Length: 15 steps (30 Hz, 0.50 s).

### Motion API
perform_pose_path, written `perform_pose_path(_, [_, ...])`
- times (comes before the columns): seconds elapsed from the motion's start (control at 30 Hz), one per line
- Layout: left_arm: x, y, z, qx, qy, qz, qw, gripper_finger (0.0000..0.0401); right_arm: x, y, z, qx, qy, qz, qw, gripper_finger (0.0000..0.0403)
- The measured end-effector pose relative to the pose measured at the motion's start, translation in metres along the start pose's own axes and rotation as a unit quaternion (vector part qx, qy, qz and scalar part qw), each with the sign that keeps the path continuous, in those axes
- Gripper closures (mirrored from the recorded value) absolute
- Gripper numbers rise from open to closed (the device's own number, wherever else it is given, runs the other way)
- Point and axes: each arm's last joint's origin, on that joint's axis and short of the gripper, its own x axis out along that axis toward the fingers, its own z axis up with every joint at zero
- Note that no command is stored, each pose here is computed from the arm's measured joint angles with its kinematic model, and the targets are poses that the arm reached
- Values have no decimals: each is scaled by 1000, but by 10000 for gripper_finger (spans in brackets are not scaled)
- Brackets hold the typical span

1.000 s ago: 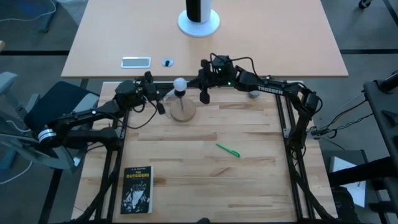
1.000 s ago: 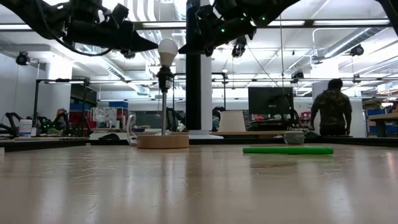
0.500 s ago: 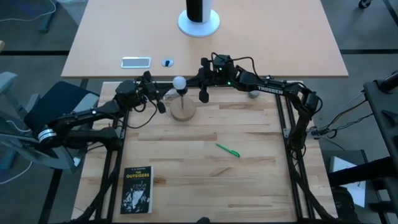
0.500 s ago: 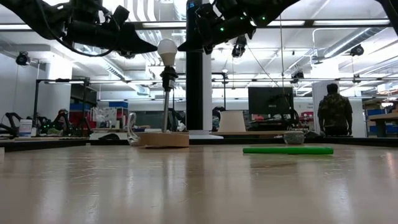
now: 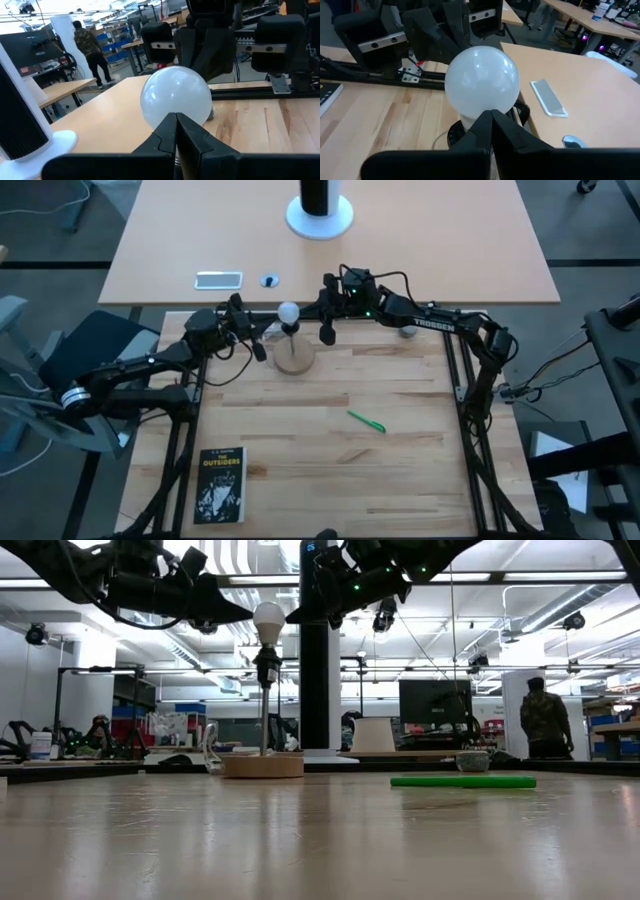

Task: Screw lightbulb
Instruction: Insert the lightbulb into the lamp

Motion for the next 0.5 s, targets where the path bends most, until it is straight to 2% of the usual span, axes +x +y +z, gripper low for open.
perform_pose_path(0.5, [0,1,1,-6,-1,13,1000,401,0,0,0,7,2,-7,1000,403])
